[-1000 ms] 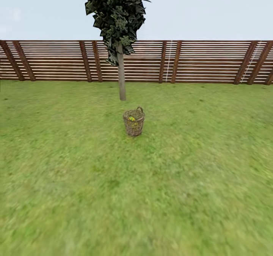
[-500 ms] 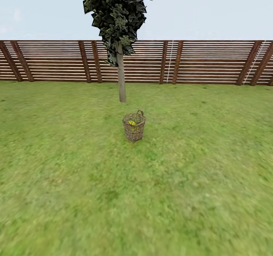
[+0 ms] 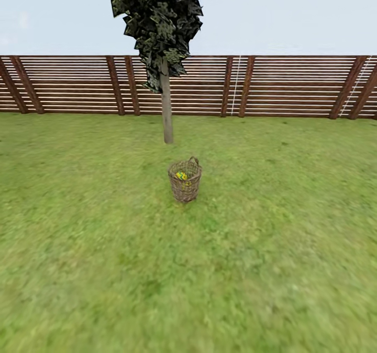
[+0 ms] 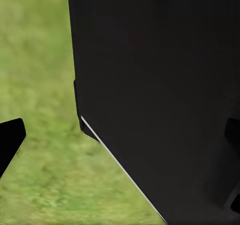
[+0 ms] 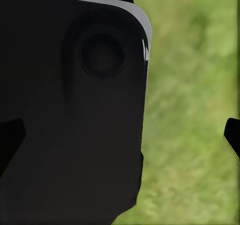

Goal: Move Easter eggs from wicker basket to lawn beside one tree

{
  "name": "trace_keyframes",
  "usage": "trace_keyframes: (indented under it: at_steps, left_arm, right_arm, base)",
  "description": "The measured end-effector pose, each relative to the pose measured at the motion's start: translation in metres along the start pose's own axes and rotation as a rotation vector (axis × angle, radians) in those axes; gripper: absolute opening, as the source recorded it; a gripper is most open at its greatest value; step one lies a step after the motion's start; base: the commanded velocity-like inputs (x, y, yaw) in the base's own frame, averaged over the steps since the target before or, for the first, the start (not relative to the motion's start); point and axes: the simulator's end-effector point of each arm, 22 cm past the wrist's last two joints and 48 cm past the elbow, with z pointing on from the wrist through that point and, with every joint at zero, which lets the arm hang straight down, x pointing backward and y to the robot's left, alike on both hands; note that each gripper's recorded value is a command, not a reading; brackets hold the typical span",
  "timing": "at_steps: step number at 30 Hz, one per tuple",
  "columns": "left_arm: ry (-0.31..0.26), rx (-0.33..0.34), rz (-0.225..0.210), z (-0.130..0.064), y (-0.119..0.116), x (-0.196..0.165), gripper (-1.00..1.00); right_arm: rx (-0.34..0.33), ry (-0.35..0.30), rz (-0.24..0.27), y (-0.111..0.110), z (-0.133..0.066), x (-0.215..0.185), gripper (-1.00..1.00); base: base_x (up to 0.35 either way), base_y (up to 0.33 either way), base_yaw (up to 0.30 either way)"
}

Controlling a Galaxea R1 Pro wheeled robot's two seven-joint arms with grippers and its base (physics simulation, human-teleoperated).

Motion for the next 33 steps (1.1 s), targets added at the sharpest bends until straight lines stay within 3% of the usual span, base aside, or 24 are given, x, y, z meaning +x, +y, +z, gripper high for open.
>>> trace_keyframes:
  at_steps: [10,33]
  left_arm:
    - [0.0,0.0,0.0,0.0,0.0,-0.0003,1.0]
    - [0.001,0.0,0.0,0.0,0.0,0.0003,1.0]
  right_arm:
    - [0.0,0.0,0.0,0.0,0.0,0.0,1.0]
    - [0.002,0.003,0.003,-0.0007,0.0003,-0.0006,1.0]
  base:
    - [0.33,0.0,-0.121]
    - [0.331,0.0,-0.003]
